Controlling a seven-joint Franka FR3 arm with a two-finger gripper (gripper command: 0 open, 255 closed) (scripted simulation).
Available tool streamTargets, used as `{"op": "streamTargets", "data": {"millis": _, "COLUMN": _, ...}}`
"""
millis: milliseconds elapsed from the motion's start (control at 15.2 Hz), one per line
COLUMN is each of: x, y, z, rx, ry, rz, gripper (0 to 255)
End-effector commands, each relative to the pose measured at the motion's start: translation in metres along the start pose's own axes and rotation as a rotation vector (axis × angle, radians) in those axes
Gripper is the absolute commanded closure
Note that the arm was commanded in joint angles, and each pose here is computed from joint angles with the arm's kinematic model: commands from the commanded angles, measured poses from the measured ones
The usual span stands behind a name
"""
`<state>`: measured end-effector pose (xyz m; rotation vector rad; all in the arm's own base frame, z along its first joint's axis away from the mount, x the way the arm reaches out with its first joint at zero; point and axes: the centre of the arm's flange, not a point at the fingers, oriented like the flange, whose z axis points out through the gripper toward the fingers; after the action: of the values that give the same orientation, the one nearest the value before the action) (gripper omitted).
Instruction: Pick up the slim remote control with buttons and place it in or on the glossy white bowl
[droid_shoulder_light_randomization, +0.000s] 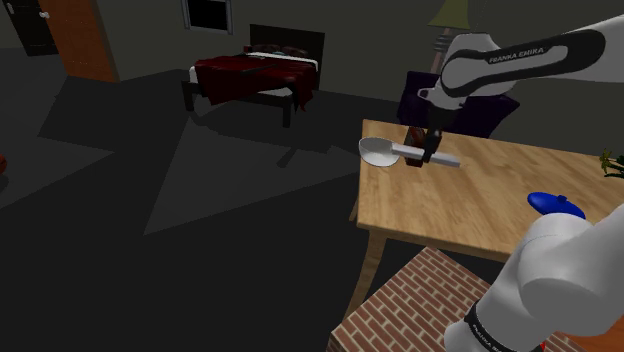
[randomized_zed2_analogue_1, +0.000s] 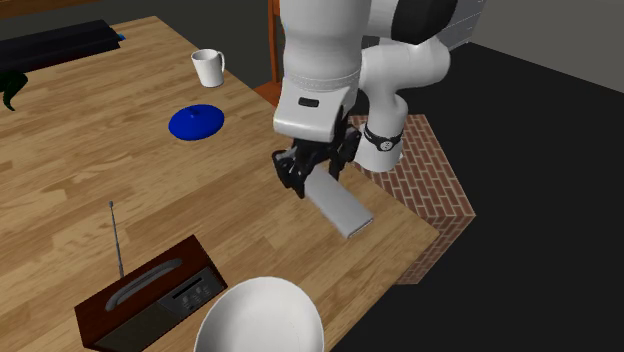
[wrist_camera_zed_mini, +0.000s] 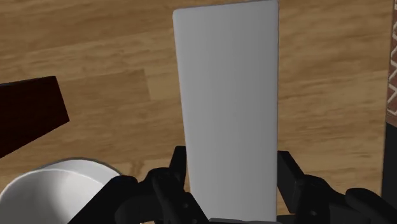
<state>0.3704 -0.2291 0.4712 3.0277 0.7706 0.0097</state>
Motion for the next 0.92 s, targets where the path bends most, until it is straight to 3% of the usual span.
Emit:
{"op": "streamTargets", "data": {"millis": 0, "x": 0.015, "y": 0.021, "z": 0.001, "rx": -0.002, "ry": -0.001, "rz": 0.0, "gripper": 255}}
{"op": "streamTargets", "data": {"millis": 858, "x": 0.123, "y": 0.155, "z": 0.003, "rx": -0.002, "ry": -0.001, "rz": 0.0, "gripper": 255}}
